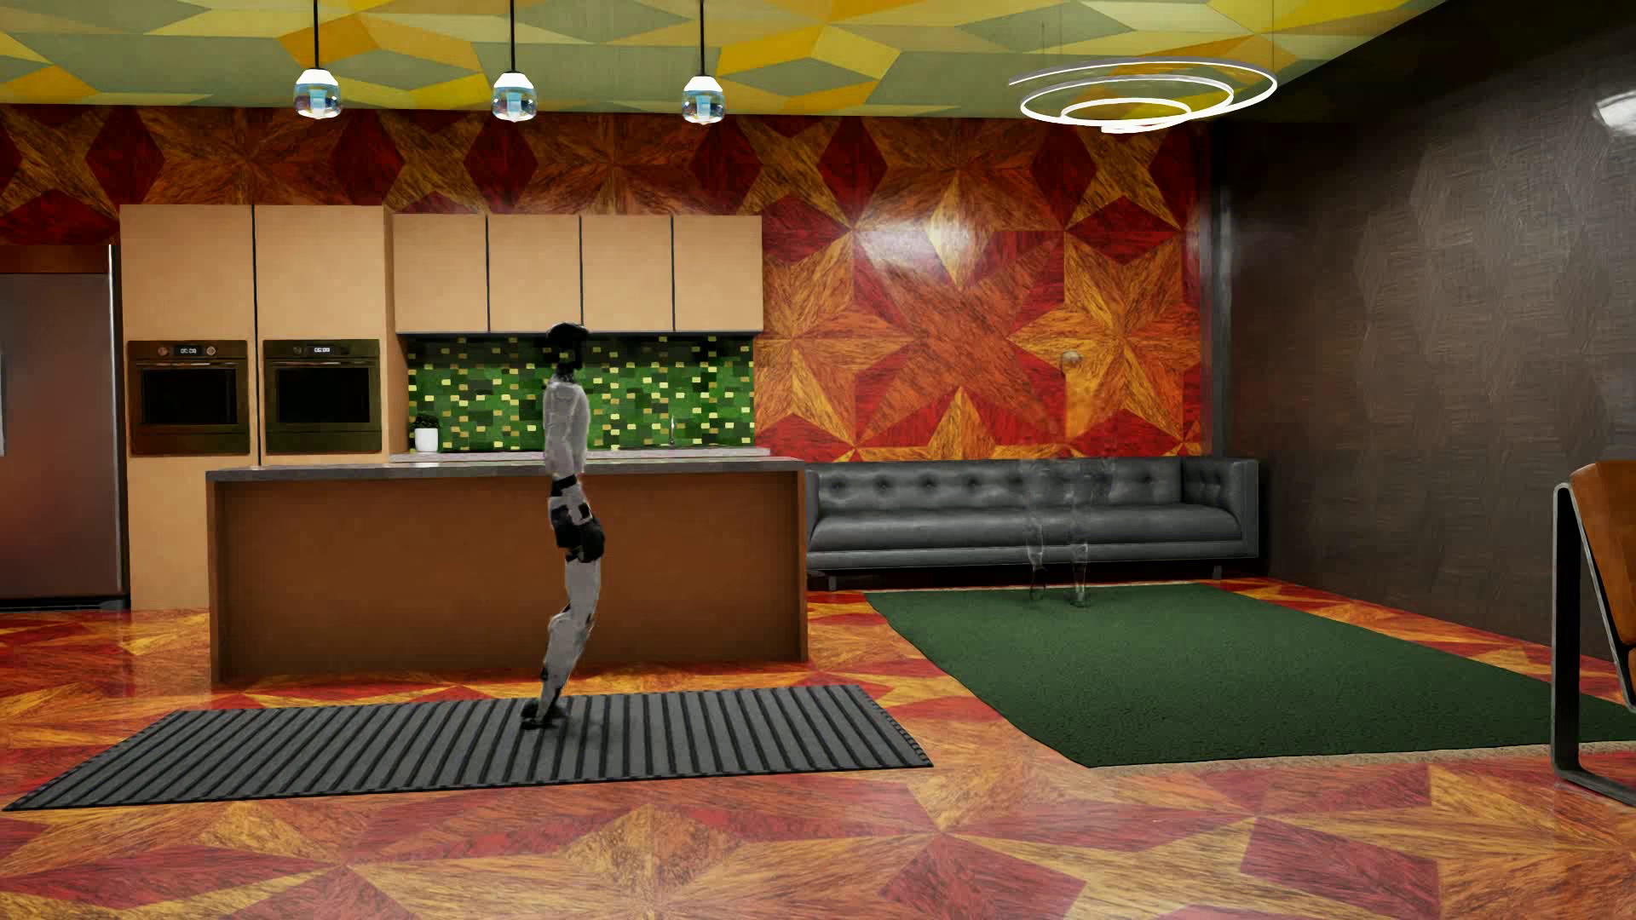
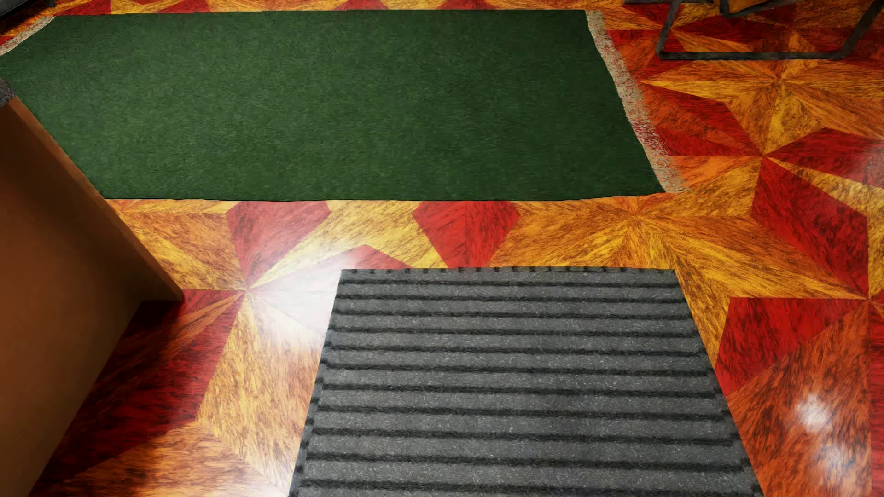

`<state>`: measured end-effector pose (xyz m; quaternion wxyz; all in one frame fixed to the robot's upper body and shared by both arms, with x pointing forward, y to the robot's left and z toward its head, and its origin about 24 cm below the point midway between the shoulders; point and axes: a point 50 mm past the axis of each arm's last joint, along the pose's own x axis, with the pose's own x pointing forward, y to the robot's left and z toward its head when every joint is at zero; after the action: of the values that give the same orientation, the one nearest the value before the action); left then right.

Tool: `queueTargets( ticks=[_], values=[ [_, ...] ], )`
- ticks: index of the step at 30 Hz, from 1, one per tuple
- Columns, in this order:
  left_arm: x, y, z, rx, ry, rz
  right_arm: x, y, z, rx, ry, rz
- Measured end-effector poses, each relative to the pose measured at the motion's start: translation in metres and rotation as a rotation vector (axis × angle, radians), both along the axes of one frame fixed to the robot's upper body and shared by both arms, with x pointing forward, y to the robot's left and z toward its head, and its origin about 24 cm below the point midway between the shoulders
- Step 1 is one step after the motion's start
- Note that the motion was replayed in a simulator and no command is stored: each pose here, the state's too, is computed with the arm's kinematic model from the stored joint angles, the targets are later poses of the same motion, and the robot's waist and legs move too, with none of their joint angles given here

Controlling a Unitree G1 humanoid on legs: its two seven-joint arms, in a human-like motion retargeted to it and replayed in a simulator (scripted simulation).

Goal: Move towards the sofa

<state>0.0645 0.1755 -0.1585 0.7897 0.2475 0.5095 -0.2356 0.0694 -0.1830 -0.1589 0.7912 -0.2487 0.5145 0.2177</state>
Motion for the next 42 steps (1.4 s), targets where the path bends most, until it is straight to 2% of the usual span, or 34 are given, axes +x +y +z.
queueTargets(
  ticks=[2,8,16,19,22,24,27,28,33,35,38,40,42],
  values=[
    [-0.004,-0.001,0.000,-0.004,0.007,0.000,-0.009,-0.013,0.000,-0.018,0.013,-0.102],
    [0.025,-0.002,0.009,-0.015,-0.084,-0.050,-0.033,-0.009,-0.004,-0.010,0.073,-0.114],
    [0.078,-0.002,0.027,-0.025,-0.237,-0.038,-0.075,-0.028,-0.007,-0.083,0.204,-0.149],
    [0.053,-0.003,0.014,-0.006,-0.142,-0.047,-0.079,-0.031,-0.007,-0.100,0.224,-0.109],
    [0.010,-0.003,0.003,-0.004,-0.027,-0.052,-0.066,-0.032,-0.007,-0.095,0.185,-0.160],
    [-0.010,0.001,-0.001,0.011,0.031,-0.072,-0.042,-0.023,-0.005,-0.055,0.107,-0.150],
    [-0.034,0.013,-0.002,0.032,0.083,0.023,-0.001,-0.015,0.005,0.001,-0.038,-0.154],
    [-0.046,0.014,-0.004,0.043,0.121,-0.028,0.012,-0.015,0.011,0.015,-0.093,-0.147],
    [-0.078,0.019,-0.005,0.061,0.208,-0.031,0.062,-0.023,0.030,0.018,-0.248,-0.150],
    [-0.086,0.017,-0.005,0.060,0.232,-0.042,0.053,-0.025,0.024,0.010,-0.212,-0.192],
    [-0.086,0.019,-0.006,0.074,0.243,-0.027,0.000,-0.017,0.004,0.003,-0.044,-0.222],
    [-0.064,0.017,-0.005,0.058,0.175,-0.036,-0.023,-0.011,-0.001,0.001,0.028,-0.173],
    [-0.031,0.012,-0.003,0.041,0.085,-0.064,-0.046,-0.019,-0.003,-0.030,0.094,-0.190]
  ],
)
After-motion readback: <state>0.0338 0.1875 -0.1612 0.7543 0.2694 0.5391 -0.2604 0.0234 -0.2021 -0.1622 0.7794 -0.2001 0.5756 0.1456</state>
